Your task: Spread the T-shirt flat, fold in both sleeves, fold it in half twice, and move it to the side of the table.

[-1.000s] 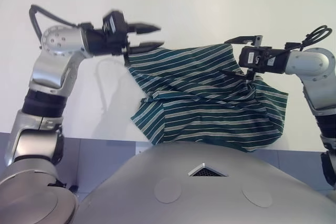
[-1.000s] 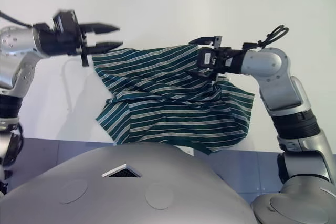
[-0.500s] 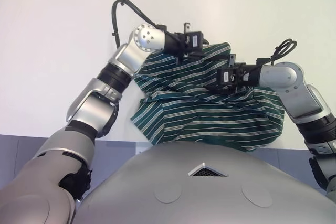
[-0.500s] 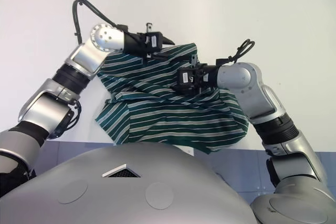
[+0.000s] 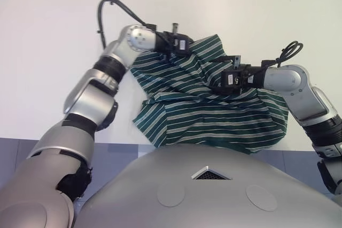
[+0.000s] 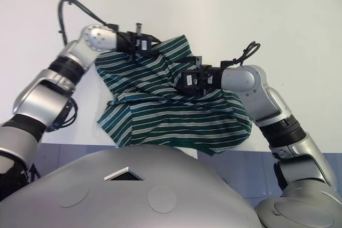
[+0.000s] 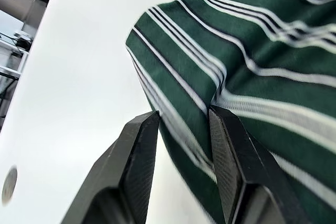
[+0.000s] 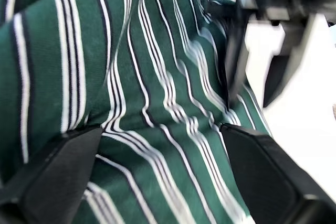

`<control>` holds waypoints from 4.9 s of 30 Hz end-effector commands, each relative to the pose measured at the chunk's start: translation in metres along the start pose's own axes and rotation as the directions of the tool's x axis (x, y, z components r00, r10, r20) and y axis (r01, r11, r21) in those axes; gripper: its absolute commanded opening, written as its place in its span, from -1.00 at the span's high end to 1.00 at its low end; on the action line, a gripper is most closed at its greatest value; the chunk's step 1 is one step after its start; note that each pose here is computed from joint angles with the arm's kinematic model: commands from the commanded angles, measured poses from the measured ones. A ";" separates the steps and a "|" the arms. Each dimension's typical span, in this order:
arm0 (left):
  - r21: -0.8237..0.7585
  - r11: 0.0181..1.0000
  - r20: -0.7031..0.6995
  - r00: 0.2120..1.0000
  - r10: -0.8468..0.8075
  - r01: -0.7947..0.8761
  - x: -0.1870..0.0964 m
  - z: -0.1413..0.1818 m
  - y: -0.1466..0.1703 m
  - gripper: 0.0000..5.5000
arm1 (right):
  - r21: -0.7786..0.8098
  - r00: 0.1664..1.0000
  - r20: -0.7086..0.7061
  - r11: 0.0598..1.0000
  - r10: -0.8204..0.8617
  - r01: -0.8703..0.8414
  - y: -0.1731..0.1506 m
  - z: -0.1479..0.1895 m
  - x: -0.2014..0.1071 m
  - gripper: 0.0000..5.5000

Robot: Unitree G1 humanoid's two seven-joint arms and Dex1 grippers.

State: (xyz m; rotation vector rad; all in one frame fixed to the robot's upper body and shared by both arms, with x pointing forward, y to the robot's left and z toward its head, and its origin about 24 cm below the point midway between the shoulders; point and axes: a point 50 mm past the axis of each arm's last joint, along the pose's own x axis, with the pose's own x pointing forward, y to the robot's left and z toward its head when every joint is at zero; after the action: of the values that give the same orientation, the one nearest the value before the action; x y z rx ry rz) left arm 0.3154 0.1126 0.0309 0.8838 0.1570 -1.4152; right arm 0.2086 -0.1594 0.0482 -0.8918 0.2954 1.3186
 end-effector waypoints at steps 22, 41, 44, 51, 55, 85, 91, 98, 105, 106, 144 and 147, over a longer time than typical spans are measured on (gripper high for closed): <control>-0.316 0.911 0.425 0.898 -0.114 0.266 -0.035 0.042 -0.004 0.40 | 0.194 0.949 -0.221 0.964 0.225 -0.184 0.072 -0.043 0.019 -0.52; -0.019 0.989 -0.451 0.881 -0.140 0.147 -0.005 -0.053 -0.046 0.40 | 0.186 0.945 -0.247 0.967 0.216 -0.172 0.071 -0.047 0.019 -0.52; 0.014 0.976 -0.667 0.730 -0.152 0.216 -0.043 -0.092 -0.054 0.40 | 0.191 0.941 -0.256 0.966 0.223 -0.176 0.073 -0.049 0.017 -0.52; 0.151 0.988 -0.870 0.468 0.154 -0.044 -0.111 -0.129 -0.036 0.40 | 0.194 0.943 -0.252 0.966 0.217 -0.170 0.074 -0.048 0.020 -0.52; 0.273 0.944 -0.864 0.384 0.325 -0.185 -0.135 -0.128 -0.015 0.40 | 0.198 0.942 -0.257 0.966 0.215 -0.167 0.075 -0.049 0.021 -0.52; -0.526 0.771 0.265 0.792 0.550 -0.359 -0.135 0.002 0.007 0.40 | 0.012 0.967 0.103 0.973 -0.232 0.232 -0.083 0.039 0.077 -0.52; -0.530 0.754 0.255 0.774 0.579 -0.389 -0.136 0.002 0.010 0.40 | -0.248 0.766 -0.373 0.851 -0.524 0.462 -0.116 -0.039 0.062 -0.52; -0.483 0.796 0.206 0.836 0.509 -0.365 -0.112 -0.001 0.001 0.40 | -0.131 0.555 -0.249 0.595 -0.794 0.793 -0.161 -0.030 0.030 -0.52; -0.384 0.870 0.226 0.882 0.413 -0.309 -0.023 0.028 -0.025 0.40 | 0.251 0.344 0.077 0.353 -0.936 0.902 -0.183 0.013 -0.002 -0.52; -0.350 0.884 0.187 0.902 0.390 -0.310 -0.011 0.026 -0.031 0.40 | 0.267 0.355 0.093 0.367 -0.930 0.891 -0.180 0.013 -0.003 -0.52; -0.168 0.899 -0.279 0.894 0.350 -0.404 -0.057 -0.053 -0.089 0.40 | 0.183 0.938 -0.298 0.975 0.177 -0.126 -0.016 -0.068 -0.118 -0.52; -0.176 0.911 -0.278 0.906 0.319 -0.374 -0.063 -0.058 -0.094 0.40 | 0.203 0.966 -0.223 0.975 0.131 -0.086 -0.021 -0.062 -0.113 -0.52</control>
State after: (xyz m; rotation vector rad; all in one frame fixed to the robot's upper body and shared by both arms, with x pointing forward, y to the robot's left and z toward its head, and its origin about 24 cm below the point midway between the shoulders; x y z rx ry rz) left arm 0.2615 0.1870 0.0139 0.8095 0.1357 -0.8812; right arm 0.2090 -0.2888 0.0840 -0.9154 0.7218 1.2837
